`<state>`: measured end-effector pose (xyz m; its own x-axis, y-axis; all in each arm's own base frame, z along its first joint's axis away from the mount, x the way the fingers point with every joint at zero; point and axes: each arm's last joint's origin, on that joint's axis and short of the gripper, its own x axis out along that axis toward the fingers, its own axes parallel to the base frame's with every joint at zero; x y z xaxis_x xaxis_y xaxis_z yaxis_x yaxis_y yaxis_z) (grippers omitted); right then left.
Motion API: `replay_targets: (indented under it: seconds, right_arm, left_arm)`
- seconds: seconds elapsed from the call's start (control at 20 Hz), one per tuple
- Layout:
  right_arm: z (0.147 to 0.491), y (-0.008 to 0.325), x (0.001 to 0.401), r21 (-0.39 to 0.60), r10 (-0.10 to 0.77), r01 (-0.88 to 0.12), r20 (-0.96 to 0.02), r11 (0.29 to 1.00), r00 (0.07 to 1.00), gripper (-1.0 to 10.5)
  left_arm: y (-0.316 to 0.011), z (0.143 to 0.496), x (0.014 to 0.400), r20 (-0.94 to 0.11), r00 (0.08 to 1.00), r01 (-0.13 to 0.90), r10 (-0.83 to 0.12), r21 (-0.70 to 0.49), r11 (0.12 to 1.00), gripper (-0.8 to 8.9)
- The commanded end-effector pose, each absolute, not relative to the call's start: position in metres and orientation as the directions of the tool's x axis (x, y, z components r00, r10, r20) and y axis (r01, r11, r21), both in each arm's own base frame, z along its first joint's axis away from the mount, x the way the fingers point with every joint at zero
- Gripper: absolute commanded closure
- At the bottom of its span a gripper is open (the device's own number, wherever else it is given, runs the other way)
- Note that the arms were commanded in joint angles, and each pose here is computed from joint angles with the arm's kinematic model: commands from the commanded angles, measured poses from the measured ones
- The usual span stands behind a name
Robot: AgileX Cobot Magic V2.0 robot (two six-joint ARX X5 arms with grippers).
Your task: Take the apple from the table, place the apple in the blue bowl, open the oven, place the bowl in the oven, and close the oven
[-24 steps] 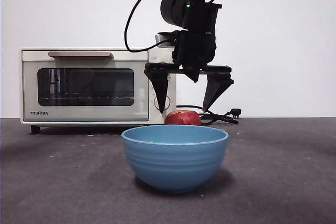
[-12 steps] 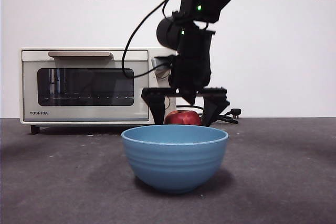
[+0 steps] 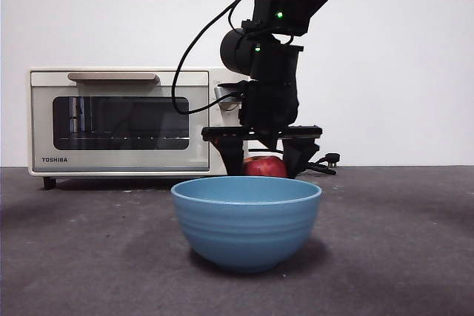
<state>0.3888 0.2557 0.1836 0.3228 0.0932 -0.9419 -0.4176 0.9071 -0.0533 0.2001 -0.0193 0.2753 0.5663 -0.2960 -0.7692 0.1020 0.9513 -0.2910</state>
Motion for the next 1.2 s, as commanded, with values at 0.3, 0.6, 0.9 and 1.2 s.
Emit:
replay_targets:
  seconds: [0.3, 0.6, 0.9, 1.2]
  right_arm:
    - [0.281, 0.243, 0.340, -0.007, 0.186, -0.487, -0.920, 0.873, 0.346, 9.6]
    - [0.318, 0.257, 0.271, 0.009, 0.261, -0.613, -0.910, 0.790, 0.322, 9.5]
    - [0.276, 0.272, 0.206, 0.035, 0.324, -0.672, -0.894, 0.740, 0.309, 9.5]
    - [0.229, 0.265, 0.199, 0.055, 0.304, -0.633, -0.907, 0.772, 0.291, 9.5]
  left_arm:
    - [-0.020, 0.275, 0.200, -0.771, 0.562, 0.117, -0.299, -0.284, 0.952, 8.18]
    - [-0.020, 0.275, 0.200, -0.771, 0.562, 0.119, -0.299, -0.283, 0.952, 8.18]
    - [-0.020, 0.275, 0.200, -0.773, 0.560, 0.119, -0.299, -0.282, 0.952, 8.18]
    - [-0.020, 0.274, 0.199, -0.781, 0.548, 0.131, -0.299, -0.272, 0.953, 8.18]
